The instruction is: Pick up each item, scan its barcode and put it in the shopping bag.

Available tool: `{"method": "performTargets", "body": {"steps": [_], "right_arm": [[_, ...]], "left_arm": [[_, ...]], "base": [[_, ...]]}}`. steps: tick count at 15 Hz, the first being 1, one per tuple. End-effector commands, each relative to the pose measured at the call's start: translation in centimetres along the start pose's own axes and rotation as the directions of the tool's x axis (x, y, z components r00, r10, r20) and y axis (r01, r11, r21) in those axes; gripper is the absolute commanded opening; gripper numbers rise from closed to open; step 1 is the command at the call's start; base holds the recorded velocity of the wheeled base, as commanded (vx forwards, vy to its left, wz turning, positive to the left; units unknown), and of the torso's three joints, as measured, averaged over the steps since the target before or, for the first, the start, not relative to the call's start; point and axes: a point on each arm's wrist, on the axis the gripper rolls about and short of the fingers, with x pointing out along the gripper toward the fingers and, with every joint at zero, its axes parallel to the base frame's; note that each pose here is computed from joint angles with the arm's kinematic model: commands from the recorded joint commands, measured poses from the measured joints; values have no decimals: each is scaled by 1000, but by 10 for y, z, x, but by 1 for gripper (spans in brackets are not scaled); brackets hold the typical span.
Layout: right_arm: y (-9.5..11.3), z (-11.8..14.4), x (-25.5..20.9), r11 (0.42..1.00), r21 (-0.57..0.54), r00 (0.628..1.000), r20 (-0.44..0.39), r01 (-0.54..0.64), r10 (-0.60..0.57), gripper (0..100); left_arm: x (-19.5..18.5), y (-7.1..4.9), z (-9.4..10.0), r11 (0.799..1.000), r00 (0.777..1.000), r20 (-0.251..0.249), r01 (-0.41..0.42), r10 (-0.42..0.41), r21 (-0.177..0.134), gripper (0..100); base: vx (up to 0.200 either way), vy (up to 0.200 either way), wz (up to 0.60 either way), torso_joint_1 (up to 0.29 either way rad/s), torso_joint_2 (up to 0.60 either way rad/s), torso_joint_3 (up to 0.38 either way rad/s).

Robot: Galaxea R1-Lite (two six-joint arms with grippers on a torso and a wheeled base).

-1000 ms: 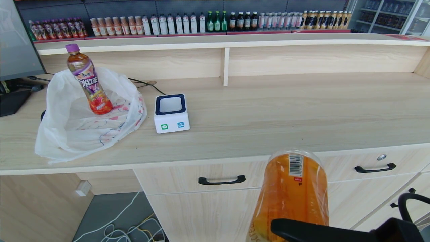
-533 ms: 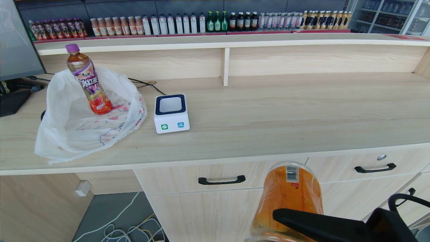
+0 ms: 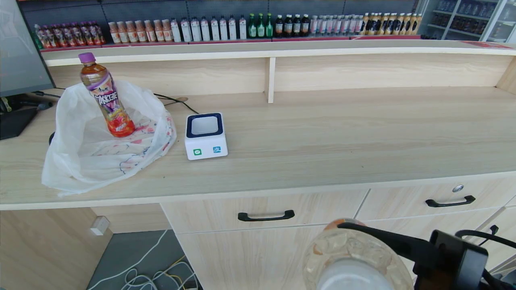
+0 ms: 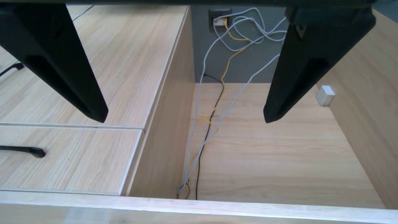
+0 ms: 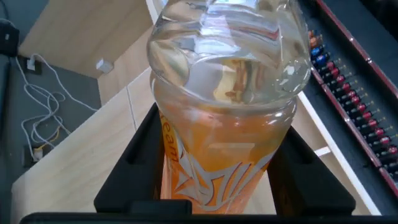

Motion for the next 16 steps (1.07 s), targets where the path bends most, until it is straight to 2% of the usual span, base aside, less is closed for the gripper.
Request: {"method": "performTargets", "body": {"steps": [1,4,5,8,10,11,12,14,16], "right_arm": [[-10,-10,4,994,94,997,-56,63,-58,0],[-9,-21,20,939,332,994,-95,86,-57,0],[-13,-22,25,932,345,992,-94,111,-84,0],[-22,-41,60,851,465,968,-62,244,-244,0],[-27,-49,71,774,533,934,-96,341,-345,0],[-29,-56,78,705,586,909,-154,400,-388,0],[-38,-57,82,668,603,887,-161,436,-434,0],[-62,-67,85,639,586,845,-165,499,-509,0],[-73,-65,89,609,604,822,-148,515,-549,0]], "left_arm": [[0,0,0,1000,1000,1,1,-1,0,100],[0,0,0,1000,1000,1,-1,1,0,100],[0,0,0,1000,1000,1,-1,1,0,100],[0,0,0,1000,1000,1,-1,1,0,100],[0,0,0,1000,1000,1,1,-1,0,100],[0,0,0,1000,1000,1,-1,1,0,100],[0,0,0,1000,1000,1,-1,1,0,100],[0,0,0,1000,1000,1,-1,1,0,100],[0,0,0,1000,1000,0,1,-1,0,100]], "base": [[0,0,0,0,0,0],[0,0,0,0,0,0],[0,0,0,0,0,0],[0,0,0,0,0,0],[0,0,0,0,0,0],[0,0,0,0,0,0],[0,0,0,0,0,0],[0,0,0,0,0,0],[0,0,0,0,0,0]]}}
